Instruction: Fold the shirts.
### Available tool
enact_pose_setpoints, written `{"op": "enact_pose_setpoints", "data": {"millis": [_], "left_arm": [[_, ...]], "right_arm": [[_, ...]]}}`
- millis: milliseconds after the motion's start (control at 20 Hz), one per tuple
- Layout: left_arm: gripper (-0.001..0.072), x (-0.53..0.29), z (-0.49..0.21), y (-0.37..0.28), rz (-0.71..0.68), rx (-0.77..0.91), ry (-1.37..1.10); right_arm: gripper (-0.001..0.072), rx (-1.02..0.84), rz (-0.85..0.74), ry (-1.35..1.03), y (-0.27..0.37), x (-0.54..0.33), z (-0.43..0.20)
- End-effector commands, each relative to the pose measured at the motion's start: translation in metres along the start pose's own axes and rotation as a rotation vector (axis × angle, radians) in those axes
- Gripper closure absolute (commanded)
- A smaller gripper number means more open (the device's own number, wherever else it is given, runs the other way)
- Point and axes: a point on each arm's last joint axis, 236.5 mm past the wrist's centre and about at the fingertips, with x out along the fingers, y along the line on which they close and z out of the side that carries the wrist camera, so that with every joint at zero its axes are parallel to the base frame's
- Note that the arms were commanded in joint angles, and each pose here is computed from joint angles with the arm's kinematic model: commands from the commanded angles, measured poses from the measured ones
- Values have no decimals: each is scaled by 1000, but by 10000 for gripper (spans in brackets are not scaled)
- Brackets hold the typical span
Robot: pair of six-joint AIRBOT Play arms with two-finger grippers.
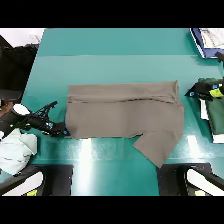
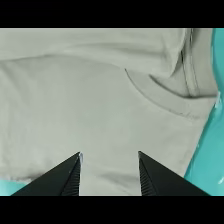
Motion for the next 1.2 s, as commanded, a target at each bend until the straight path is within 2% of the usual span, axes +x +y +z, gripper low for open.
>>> {"op": "enact_pose_setpoints", "data": {"millis": [0,300,450,800,850,1150], "left_arm": [[684,3,5,-8,-14,11,-23],[684,-6,18,-15,-27,26,-58],[684,-6,20,-19,-43,26,-66],[684,-6,18,-20,-46,26,-58],[684,-6,18,-20,-46,27,-58],[684,-6,18,-20,-47,26,-57]], "right_arm": [[303,61,3,89,-12,10,-37],[302,321,40,300,-38,56,-173],[303,395,55,347,-38,76,-213],[306,441,52,372,-46,93,-214],[351,447,49,381,-48,97,-215],[389,473,42,387,-57,110,-211]]}}
